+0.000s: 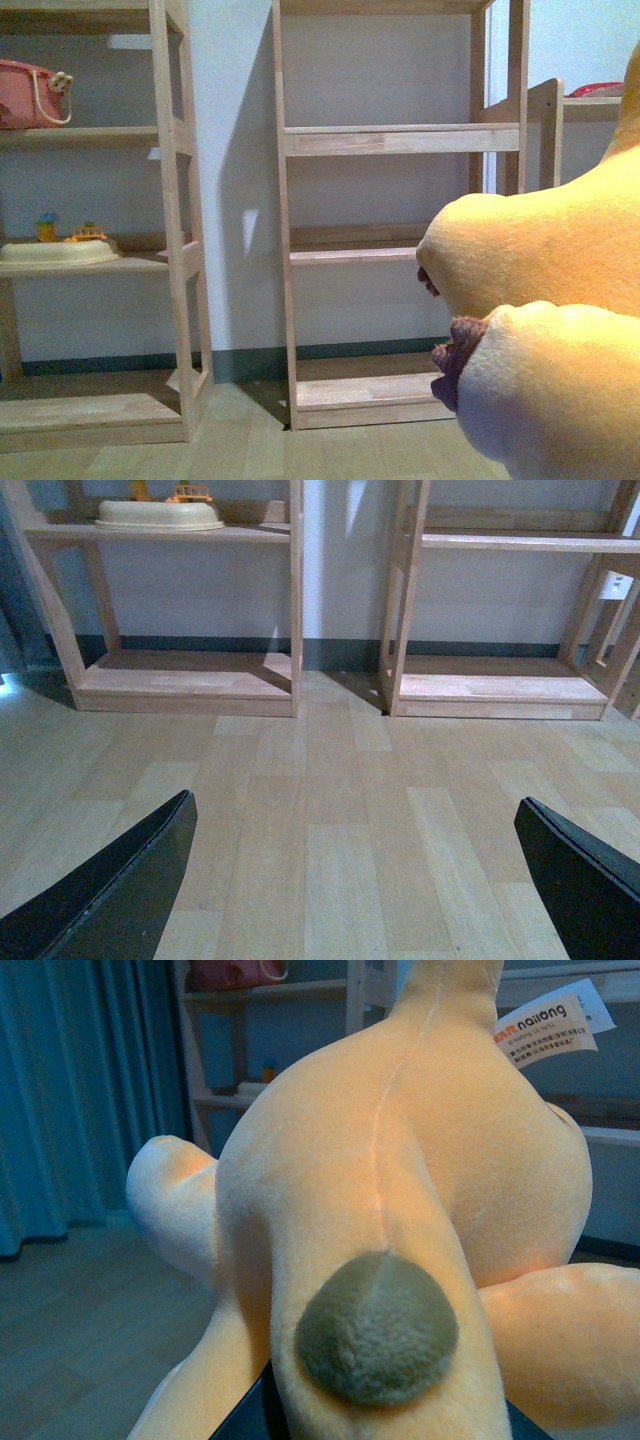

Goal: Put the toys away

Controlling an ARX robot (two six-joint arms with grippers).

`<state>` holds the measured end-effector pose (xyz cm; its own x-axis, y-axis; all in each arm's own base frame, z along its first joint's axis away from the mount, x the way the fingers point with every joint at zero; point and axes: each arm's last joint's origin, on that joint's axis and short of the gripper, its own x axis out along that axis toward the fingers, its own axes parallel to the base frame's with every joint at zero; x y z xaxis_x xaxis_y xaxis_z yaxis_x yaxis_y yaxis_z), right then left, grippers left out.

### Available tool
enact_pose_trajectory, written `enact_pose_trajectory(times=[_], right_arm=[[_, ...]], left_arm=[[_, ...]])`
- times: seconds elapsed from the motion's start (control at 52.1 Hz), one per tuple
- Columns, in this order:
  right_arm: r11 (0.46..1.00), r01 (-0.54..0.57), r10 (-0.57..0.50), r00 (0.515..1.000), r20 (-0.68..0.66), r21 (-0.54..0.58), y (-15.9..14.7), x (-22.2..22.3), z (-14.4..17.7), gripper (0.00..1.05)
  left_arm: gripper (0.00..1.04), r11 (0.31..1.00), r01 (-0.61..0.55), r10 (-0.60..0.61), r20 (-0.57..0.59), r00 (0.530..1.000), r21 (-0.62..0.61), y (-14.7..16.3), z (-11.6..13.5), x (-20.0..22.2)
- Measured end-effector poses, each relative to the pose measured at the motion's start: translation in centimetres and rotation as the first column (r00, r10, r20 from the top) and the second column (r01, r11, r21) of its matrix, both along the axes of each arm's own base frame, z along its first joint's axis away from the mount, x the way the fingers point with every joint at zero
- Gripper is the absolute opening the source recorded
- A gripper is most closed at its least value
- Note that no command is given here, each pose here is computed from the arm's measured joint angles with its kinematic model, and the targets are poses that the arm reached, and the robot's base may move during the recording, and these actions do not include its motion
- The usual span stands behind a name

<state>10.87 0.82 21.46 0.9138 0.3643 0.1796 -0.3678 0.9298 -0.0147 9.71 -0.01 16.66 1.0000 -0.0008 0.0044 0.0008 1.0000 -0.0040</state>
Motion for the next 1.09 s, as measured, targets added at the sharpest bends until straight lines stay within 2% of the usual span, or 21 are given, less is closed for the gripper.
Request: enact_pose_trajectory(times=[1.094], right_arm=[[1.000, 0.004, -0.004, 1.000, 0.000, 0.001, -0.01, 0.01, 0.00, 0.17]], left_arm=[[0.99, 1.000, 0.000, 0.000, 0.001, 1.000, 0.000, 0.00, 0.01, 0.00]])
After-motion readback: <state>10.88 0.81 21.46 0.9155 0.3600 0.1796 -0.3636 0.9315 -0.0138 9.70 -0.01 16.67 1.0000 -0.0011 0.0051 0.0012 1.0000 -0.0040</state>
